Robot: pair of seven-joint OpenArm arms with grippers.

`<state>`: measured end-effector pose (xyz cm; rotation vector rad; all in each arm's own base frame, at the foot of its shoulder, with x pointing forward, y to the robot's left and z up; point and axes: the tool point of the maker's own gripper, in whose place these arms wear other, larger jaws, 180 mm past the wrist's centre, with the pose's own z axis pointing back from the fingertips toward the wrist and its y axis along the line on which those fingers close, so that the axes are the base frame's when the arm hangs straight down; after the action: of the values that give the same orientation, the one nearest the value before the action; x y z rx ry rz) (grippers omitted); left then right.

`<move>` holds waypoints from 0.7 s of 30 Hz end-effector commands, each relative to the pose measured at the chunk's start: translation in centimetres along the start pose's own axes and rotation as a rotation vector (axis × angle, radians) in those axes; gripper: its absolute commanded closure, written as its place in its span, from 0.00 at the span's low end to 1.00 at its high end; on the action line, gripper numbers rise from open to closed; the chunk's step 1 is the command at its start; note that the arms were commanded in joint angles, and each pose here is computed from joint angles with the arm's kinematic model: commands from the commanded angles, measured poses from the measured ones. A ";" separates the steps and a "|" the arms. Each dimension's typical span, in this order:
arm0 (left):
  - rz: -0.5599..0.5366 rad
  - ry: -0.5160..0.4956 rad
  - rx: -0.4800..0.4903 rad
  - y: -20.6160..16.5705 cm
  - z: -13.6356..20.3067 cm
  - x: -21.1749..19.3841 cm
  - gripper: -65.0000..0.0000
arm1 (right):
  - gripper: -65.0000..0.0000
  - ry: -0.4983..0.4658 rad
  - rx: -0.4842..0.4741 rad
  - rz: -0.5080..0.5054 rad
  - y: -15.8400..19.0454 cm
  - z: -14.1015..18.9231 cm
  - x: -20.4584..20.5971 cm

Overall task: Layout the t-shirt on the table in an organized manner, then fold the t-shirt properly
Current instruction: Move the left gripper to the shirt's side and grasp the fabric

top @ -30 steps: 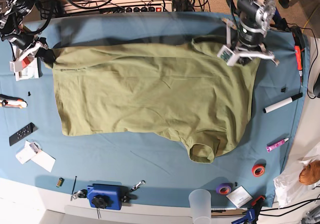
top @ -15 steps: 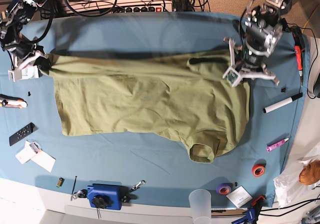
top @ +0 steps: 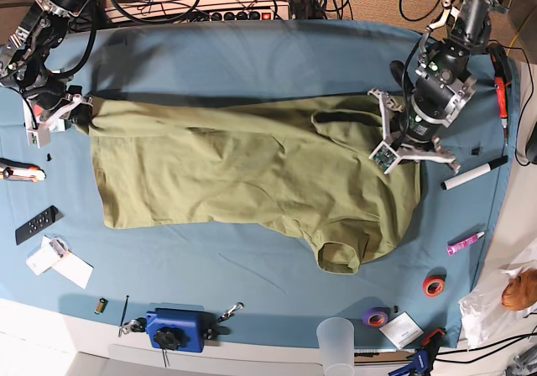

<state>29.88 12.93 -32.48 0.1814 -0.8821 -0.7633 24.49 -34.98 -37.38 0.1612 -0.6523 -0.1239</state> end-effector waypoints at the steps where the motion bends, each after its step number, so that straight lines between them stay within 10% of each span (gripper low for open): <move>1: -0.013 -0.040 0.043 1.4 0.3 1.2 1.00 | 1.00 -0.046 -0.022 0.023 -0.8 0.8 1.8; 21: 0.063 -0.065 -0.046 1.2 -4.1 1.4 1.00 | 1.00 -0.041 -0.042 0.010 -1.1 0.8 1.6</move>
<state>33.19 12.04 -35.17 0.0733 -0.8751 -0.7358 24.38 -35.34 -37.51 0.1438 -0.6449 -0.1387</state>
